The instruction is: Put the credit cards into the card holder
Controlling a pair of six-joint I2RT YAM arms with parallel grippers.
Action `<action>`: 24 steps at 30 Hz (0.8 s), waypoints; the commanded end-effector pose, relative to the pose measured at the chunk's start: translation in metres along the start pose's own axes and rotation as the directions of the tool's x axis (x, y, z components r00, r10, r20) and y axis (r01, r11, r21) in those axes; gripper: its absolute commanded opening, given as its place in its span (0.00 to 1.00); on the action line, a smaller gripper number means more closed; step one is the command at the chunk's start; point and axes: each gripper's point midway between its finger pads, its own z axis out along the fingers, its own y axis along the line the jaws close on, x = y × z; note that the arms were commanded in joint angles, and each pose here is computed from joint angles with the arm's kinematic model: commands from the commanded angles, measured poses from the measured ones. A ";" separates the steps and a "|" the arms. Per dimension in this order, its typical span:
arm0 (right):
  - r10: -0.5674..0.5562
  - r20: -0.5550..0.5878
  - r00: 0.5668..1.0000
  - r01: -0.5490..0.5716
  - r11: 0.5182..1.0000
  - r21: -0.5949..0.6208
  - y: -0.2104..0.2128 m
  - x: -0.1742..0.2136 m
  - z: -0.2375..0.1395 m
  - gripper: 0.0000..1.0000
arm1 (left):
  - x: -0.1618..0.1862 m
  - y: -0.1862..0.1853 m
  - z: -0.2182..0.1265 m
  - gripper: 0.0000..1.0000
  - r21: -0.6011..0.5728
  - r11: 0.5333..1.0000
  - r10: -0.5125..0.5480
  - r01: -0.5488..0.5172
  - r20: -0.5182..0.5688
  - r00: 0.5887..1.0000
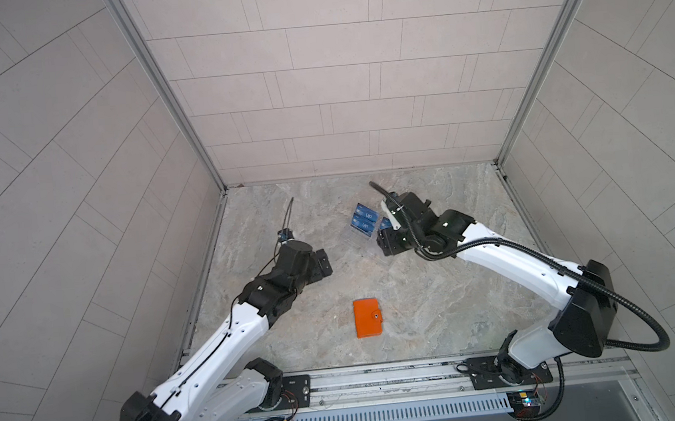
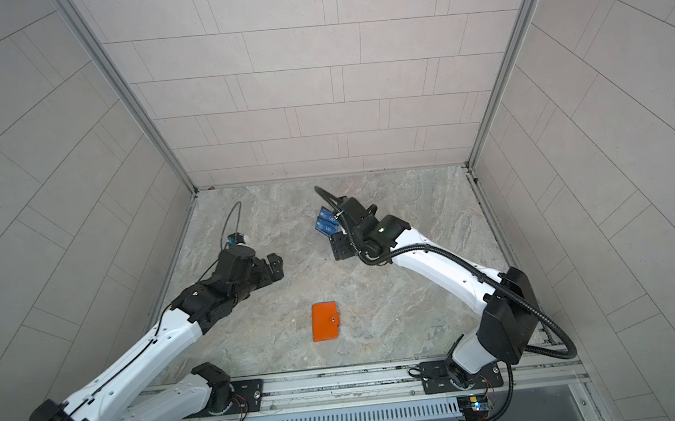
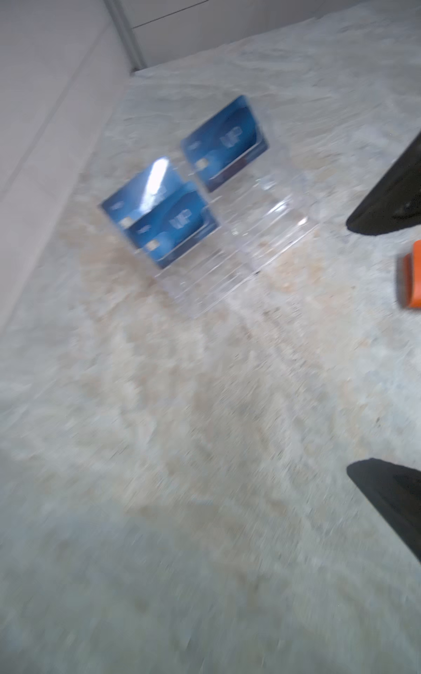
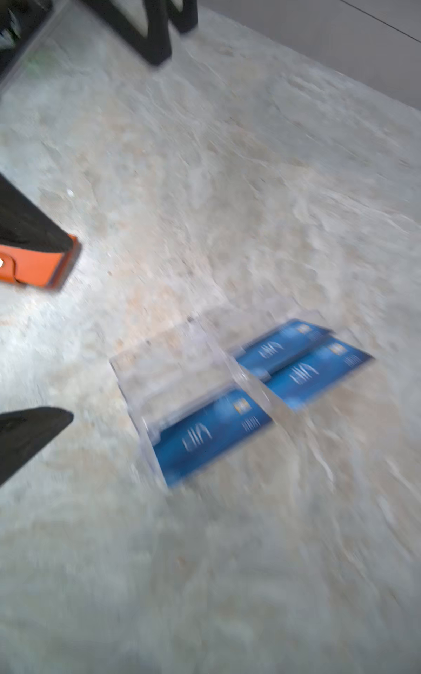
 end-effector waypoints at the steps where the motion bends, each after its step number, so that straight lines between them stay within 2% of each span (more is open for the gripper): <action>1: -0.027 0.177 0.984 -0.019 0.967 0.256 -0.075 -0.038 -0.038 0.74 | -0.043 0.043 -0.018 1.00 -0.184 0.978 0.127 -0.095 0.171 0.977; 3: -0.030 0.328 0.944 -0.087 0.937 0.337 -0.115 -0.052 -0.061 0.74 | -0.066 0.050 -0.030 1.00 -0.249 0.954 0.233 -0.165 0.276 0.933; 5: -0.135 0.475 0.870 -0.064 0.922 0.381 -0.134 -0.058 -0.080 0.77 | -0.074 0.053 -0.034 1.00 -0.277 0.932 0.323 -0.234 0.341 0.883; 6: -0.218 0.517 0.828 -0.027 0.905 0.424 -0.140 -0.055 -0.087 0.85 | -0.075 0.054 -0.032 1.00 -0.274 0.922 0.365 -0.274 0.375 0.852; 7: -0.298 0.523 0.799 0.013 0.877 0.479 -0.146 -0.048 -0.087 0.96 | -0.070 0.062 -0.027 1.00 -0.276 0.920 0.372 -0.279 0.390 0.842; 8: -0.314 0.538 0.782 -0.023 0.848 0.529 -0.159 -0.039 -0.087 1.00 | -0.065 0.077 -0.023 1.00 -0.298 0.923 0.353 -0.244 0.399 0.846; 9: -0.309 0.509 0.804 -0.043 0.822 0.567 -0.173 -0.027 -0.086 1.00 | -0.058 0.090 -0.018 1.00 -0.317 0.926 0.328 -0.208 0.395 0.858; 11: -0.178 0.470 0.865 -0.142 0.810 0.569 -0.202 -0.002 -0.082 1.00 | -0.047 0.108 -0.012 1.00 -0.369 0.913 0.322 -0.175 0.386 0.864; 12: -0.134 0.467 0.874 -0.180 0.804 0.567 -0.217 0.011 -0.077 0.99 | -0.044 0.116 -0.011 1.00 -0.405 0.900 0.331 -0.162 0.392 0.859; 14: -0.087 0.494 0.865 -0.229 0.808 0.543 -0.234 0.035 -0.063 1.00 | -0.039 0.126 -0.007 1.00 -0.442 0.884 0.353 -0.153 0.416 0.838; 16: -0.086 0.517 0.852 -0.247 0.804 0.541 -0.244 0.050 -0.051 1.00 | -0.032 0.125 0.007 1.00 -0.438 0.878 0.392 -0.192 0.428 0.814; 20: -0.068 0.466 0.882 -0.240 0.786 0.569 -0.258 0.069 -0.020 1.00 | -0.030 0.128 0.028 1.00 -0.467 0.857 0.421 -0.217 0.394 0.817; 24: -0.051 0.460 0.887 -0.248 0.786 0.566 -0.269 0.074 0.005 1.00 | -0.044 0.119 0.044 1.00 -0.412 0.886 0.393 -0.212 0.425 0.815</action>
